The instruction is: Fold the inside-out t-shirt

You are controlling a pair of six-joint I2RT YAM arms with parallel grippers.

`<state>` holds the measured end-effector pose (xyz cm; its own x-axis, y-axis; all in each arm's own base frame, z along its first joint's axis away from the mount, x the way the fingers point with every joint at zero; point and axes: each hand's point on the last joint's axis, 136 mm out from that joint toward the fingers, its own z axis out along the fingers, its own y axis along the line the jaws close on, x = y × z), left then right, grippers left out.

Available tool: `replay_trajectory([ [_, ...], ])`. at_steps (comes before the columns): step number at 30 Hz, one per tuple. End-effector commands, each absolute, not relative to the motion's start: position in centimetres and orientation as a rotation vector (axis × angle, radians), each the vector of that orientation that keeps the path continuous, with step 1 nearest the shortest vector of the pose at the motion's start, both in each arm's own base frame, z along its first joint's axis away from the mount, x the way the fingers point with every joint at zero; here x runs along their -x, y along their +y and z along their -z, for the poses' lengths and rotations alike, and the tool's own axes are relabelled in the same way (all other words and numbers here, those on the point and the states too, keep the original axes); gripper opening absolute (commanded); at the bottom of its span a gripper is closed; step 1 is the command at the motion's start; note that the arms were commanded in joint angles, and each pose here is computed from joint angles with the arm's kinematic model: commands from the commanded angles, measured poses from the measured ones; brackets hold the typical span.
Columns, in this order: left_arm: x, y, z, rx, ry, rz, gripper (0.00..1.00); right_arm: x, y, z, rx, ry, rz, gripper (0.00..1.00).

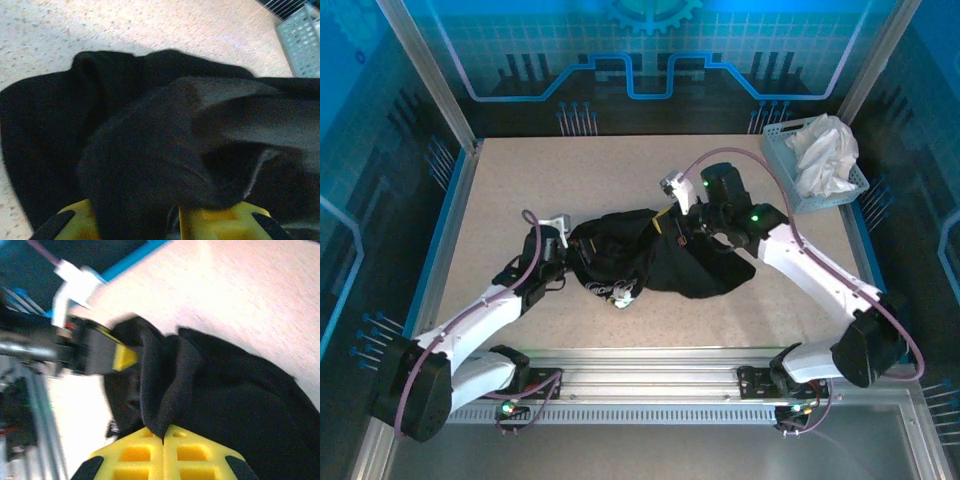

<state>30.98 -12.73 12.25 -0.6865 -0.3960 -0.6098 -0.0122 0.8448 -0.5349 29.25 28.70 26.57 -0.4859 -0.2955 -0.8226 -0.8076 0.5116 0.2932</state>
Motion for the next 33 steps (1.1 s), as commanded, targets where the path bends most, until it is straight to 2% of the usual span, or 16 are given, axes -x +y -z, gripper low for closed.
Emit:
replay_trajectory([
  [1, -30.7, -11.6, -12.6, 0.297, 2.289, 0.524, 0.45, -27.8, 30.3, -25.7, 0.920, 2.042, -1.098, 0.00],
  [4, -29.5, -12.0, -13.9, 0.228, 2.256, 0.452, 0.61, -28.1, 30.3, -25.5, 0.917, 2.047, -1.098, 0.00],
  [7, -28.3, -14.3, -15.7, 0.078, 2.207, 0.461, 0.66, -28.4, 30.1, -24.9, 0.898, 2.074, -1.096, 0.00],
  [12, -27.5, -19.2, -16.5, -0.116, 2.214, 0.580, 0.67, -28.5, 30.0, -24.7, 0.886, 2.082, -1.090, 0.00],
  [21, -29.4, -22.5, -14.7, -0.194, 2.279, 0.627, 0.63, -29.3, 29.2, -25.4, 0.813, 2.094, -1.080, 0.00],
  [23, -29.9, -23.4, -14.1, -0.229, 2.290, 0.644, 0.54, -29.5, 29.4, -25.5, 0.794, 2.096, -1.101, 0.00],
  [25, -30.4, -24.1, -13.9, -0.251, 2.299, 0.655, 0.38, -29.6, 29.3, -25.5, 0.778, 2.106, -1.108, 0.00],
  [28, -30.8, -24.5, -14.9, -0.269, 2.278, 0.712, 0.07, -30.2, 27.7, -25.2, 0.694, 2.140, -1.053, 0.00],
  [29, -30.7, -24.3, -16.0, -0.265, 2.247, 0.761, 0.00, -30.7, 26.5, -25.0, 0.635, 2.162, -1.003, 0.00],
  [33, -29.4, -23.0, -23.3, -0.217, 1.970, 1.139, 0.00, -31.4, 23.0, -23.9, 0.584, 2.186, -0.627, 0.03],
])
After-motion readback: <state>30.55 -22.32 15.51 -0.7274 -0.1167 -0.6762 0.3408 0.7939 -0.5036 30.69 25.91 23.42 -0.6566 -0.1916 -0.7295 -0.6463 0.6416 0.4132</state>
